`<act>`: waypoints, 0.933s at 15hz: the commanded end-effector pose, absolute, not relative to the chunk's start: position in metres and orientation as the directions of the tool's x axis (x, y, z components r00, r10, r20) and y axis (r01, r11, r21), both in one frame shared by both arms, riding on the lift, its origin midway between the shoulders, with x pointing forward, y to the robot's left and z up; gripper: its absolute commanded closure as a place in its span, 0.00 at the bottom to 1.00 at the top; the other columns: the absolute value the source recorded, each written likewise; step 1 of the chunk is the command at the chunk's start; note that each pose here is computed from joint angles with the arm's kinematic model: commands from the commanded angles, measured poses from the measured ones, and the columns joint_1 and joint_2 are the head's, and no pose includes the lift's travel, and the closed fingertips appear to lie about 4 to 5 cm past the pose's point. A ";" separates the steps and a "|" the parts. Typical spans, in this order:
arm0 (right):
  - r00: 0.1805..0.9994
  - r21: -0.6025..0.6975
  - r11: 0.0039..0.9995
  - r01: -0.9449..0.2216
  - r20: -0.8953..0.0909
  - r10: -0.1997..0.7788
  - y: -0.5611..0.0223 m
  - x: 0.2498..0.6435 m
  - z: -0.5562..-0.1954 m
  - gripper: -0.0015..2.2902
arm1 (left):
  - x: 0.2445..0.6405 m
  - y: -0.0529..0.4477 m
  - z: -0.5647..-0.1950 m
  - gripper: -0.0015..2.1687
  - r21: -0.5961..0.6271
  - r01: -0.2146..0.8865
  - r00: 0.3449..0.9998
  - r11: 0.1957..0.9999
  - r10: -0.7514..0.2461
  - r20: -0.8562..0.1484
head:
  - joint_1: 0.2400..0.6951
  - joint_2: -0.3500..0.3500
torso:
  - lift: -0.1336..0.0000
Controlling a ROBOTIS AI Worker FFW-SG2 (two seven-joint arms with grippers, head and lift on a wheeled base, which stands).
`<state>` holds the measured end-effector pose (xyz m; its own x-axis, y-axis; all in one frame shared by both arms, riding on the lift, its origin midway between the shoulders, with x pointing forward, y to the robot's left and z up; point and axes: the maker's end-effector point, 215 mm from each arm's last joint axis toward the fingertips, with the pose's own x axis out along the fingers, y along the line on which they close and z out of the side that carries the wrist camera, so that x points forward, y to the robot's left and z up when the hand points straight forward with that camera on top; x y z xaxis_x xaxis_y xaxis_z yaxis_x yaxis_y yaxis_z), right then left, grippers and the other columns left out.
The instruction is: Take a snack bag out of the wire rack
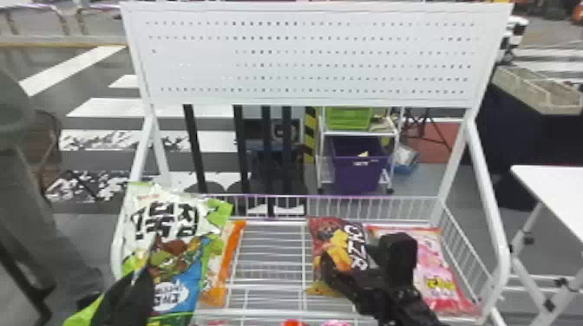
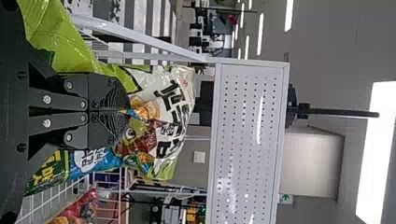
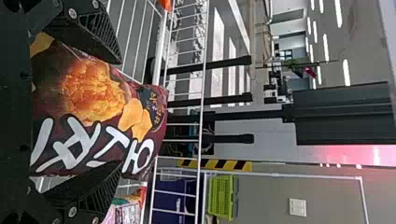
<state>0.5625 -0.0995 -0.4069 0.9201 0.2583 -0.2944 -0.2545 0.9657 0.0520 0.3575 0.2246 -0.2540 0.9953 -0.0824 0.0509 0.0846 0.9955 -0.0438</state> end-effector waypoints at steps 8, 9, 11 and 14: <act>0.869 0.047 0.963 -0.266 -0.420 0.261 -0.096 0.565 -0.436 0.98 | 0.362 0.227 -0.257 0.98 -0.045 0.084 0.995 0.995 -0.082 0.049 | 0.57 0.50 | 1.00; 0.871 0.044 0.963 -0.264 -0.418 0.258 -0.096 0.565 -0.434 0.98 | 0.362 0.227 -0.258 0.98 -0.043 0.083 0.996 0.996 -0.081 0.047 | 0.57 0.50 | 1.00; 0.874 0.046 0.964 -0.262 -0.412 0.257 -0.094 0.566 -0.431 0.98 | 0.362 0.228 -0.258 0.98 -0.043 0.081 0.996 0.996 -0.079 0.047 | 0.57 0.50 | 1.00; 0.883 0.044 0.965 -0.260 -0.394 0.256 -0.095 0.564 -0.422 0.98 | 0.362 0.228 -0.258 0.98 -0.043 0.081 0.996 0.996 -0.079 0.047 | 0.57 0.50 | 1.00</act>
